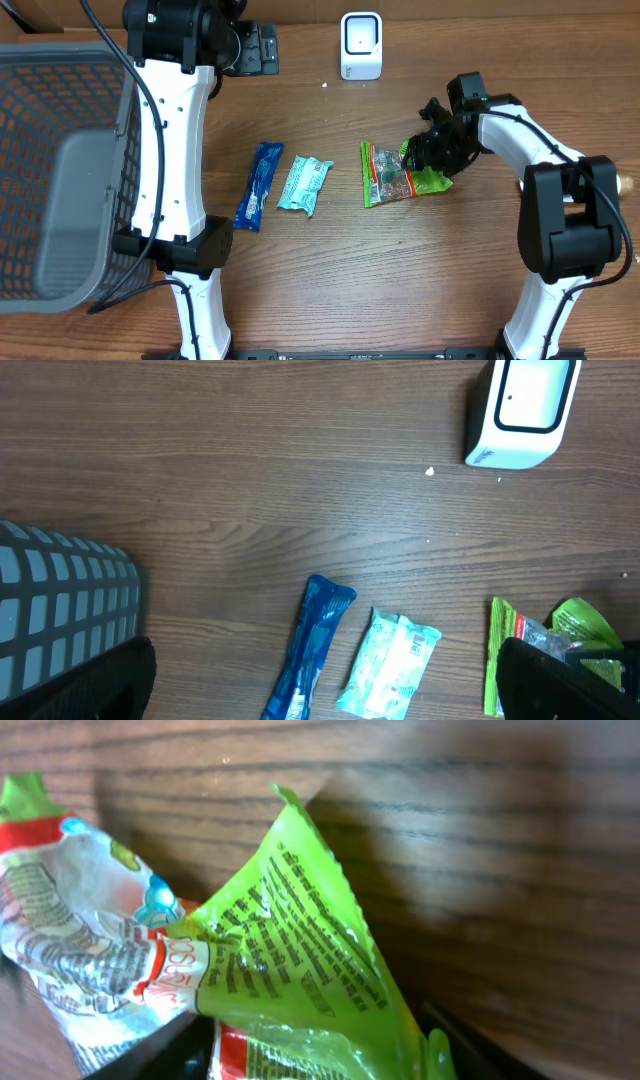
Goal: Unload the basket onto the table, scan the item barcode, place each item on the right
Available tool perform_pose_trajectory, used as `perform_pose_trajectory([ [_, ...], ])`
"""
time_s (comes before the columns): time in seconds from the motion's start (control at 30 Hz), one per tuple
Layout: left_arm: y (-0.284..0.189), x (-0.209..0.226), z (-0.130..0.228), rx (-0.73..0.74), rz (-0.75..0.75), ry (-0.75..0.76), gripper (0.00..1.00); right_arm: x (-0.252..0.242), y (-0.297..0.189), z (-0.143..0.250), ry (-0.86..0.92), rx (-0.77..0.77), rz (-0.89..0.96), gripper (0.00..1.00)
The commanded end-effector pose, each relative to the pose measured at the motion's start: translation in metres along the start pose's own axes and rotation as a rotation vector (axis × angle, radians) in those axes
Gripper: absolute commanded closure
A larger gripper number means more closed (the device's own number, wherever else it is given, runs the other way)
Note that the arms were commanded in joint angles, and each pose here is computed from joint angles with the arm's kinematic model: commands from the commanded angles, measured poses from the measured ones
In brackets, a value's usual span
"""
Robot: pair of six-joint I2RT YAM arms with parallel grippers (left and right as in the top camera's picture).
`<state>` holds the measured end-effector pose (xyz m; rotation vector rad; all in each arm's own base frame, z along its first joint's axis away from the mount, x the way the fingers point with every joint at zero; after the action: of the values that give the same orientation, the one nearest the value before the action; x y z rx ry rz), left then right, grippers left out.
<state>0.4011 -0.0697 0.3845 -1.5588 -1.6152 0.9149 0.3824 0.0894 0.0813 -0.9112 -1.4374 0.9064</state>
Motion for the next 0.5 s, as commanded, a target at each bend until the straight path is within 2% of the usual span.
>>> perform_pose_trajectory([
  [0.0, 0.002, 0.005, -0.002, -0.002, -0.018, -0.008, 0.0, -0.023, 0.041, 0.034, 0.12, 0.142, 0.074, 0.48],
  [0.23, 0.002, 0.005, -0.002, -0.002, -0.018, -0.008, 0.0, -0.026, 0.045, 0.039, 0.227, 0.144, 0.083, 0.95],
  [0.3, 0.002, 0.005, -0.002, -0.002, -0.018, -0.008, 0.0, -0.026, 0.045, 0.038, 0.266, 0.141, 0.083, 0.96],
  [0.47, 0.002, 0.005, -0.002, -0.002, -0.018, -0.008, 0.0, -0.01, 0.027, 0.03, 0.268, 0.169, -0.064, 0.96],
])
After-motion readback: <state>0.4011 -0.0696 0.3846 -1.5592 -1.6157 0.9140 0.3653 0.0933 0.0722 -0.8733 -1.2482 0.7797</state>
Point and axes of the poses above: each gripper's point midway between its finger pads, its own y axis out along the fingers, its own x axis along the line the jaws close on, z = x × y, the point moved 8 cm from there along -y, back along the fingers, and after that the axes turned 4 degrees about y, right-handed, at the moved point
